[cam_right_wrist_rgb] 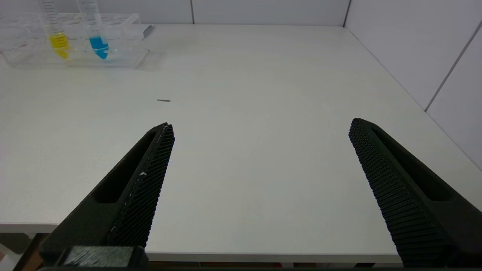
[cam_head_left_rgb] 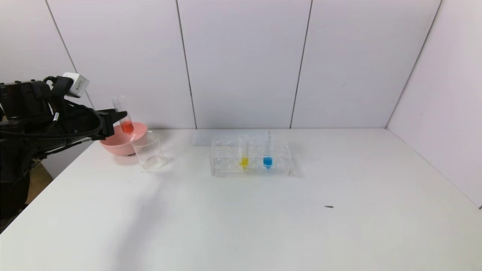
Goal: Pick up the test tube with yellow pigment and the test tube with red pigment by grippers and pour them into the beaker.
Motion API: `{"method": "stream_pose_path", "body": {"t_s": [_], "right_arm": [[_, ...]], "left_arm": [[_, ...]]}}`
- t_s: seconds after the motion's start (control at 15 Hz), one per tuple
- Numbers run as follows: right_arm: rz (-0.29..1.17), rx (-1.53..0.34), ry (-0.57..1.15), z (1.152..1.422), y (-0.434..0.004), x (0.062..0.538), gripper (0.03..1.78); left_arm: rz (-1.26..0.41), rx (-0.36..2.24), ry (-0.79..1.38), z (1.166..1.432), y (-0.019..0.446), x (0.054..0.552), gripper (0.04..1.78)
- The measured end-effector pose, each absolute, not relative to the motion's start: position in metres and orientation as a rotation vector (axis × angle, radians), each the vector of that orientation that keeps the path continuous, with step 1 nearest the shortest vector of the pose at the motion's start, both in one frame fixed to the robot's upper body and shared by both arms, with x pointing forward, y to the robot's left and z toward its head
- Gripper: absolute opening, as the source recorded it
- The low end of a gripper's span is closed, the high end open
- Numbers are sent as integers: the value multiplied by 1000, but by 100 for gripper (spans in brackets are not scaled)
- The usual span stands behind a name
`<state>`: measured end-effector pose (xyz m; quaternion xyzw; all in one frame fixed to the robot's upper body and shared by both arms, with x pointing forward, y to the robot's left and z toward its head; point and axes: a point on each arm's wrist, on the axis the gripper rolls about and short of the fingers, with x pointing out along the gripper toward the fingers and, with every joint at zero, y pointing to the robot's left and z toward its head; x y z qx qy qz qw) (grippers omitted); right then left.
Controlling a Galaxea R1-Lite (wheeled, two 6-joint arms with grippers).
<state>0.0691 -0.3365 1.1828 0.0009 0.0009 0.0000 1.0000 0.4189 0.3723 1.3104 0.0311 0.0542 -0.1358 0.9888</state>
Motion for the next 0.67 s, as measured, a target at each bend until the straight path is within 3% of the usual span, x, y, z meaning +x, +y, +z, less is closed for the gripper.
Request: {"method": "stream_pose_path", "body": {"t_s": [0.67], "right_arm": [[0,2,1,1183,-336,69,170]], "left_arm": [[-243,116,99,1312,383,418,44]]}}
